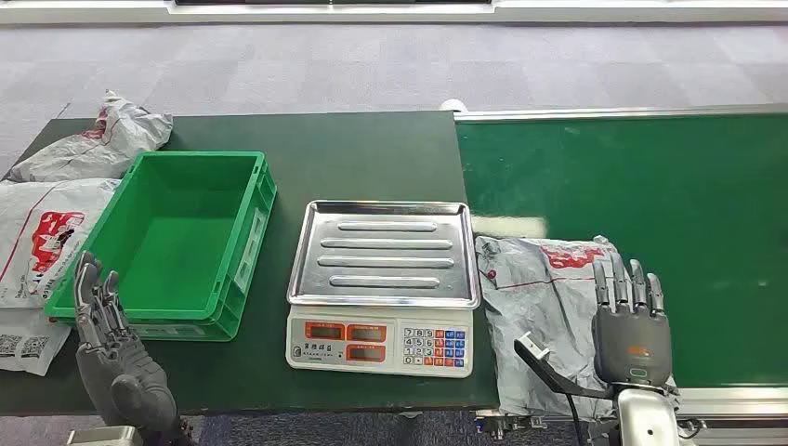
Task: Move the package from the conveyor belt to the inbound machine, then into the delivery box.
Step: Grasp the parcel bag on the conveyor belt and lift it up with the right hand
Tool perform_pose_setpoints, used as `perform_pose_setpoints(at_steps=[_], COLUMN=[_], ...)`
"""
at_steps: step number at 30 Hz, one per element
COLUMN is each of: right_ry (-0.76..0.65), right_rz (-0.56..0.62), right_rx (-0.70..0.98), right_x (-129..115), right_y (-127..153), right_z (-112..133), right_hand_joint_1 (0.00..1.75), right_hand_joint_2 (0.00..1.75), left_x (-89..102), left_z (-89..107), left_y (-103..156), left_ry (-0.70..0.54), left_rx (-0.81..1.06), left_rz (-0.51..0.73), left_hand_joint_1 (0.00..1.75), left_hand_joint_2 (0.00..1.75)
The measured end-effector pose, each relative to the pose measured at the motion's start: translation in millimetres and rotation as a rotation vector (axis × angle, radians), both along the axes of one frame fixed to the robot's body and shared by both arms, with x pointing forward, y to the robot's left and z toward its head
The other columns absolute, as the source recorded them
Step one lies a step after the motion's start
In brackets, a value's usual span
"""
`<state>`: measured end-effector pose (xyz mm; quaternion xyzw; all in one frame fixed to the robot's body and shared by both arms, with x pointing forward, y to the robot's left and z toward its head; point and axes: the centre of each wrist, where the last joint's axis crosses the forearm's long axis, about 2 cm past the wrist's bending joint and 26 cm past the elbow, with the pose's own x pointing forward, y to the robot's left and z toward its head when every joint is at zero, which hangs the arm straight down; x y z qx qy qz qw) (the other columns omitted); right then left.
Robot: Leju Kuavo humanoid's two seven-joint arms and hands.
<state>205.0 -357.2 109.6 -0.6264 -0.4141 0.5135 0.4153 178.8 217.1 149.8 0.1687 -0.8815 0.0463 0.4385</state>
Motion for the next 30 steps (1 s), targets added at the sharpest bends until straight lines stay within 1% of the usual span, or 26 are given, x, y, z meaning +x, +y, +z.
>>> perform_pose_setpoints(at_steps=[5, 10, 25, 28, 30], right_ry=[0.058, 0.079, 0.109, 0.13, 0.15], right_rz=[0.033, 0.024, 0.018, 0.073, 0.106], right_rx=[-0.054, -0.077, -0.092, -0.043, 0.058], right_x=[1.5, 1.7, 1.0, 4.8, 9.7], right_y=[-19.0, -29.2, -36.7, -36.5, -36.8], right_z=[-7.6, -11.0, -17.0, -17.1, -19.0], right_hand_joint_1=[0.0, 0.0, 0.0, 0.0, 0.0], right_hand_joint_2=[1.75, 1.75, 1.75, 1.75, 1.75], left_x=[-1.0, -1.8, -2.0, -2.4, -2.8], left_z=[-2.0, -3.0, -3.3, -3.5, -3.6], left_y=[4.6, 6.2, 6.9, 7.0, 7.1], left_ry=[0.002, 0.004, 0.005, 0.006, 0.006], left_rx=[0.001, 0.005, 0.008, 0.008, 0.01], left_rz=[0.01, 0.013, 0.014, 0.018, 0.024], left_hand_joint_1=[0.0, 0.0, 0.0, 0.0, 0.0], left_hand_joint_2=[0.0, 0.0, 0.0, 0.0, 0.0])
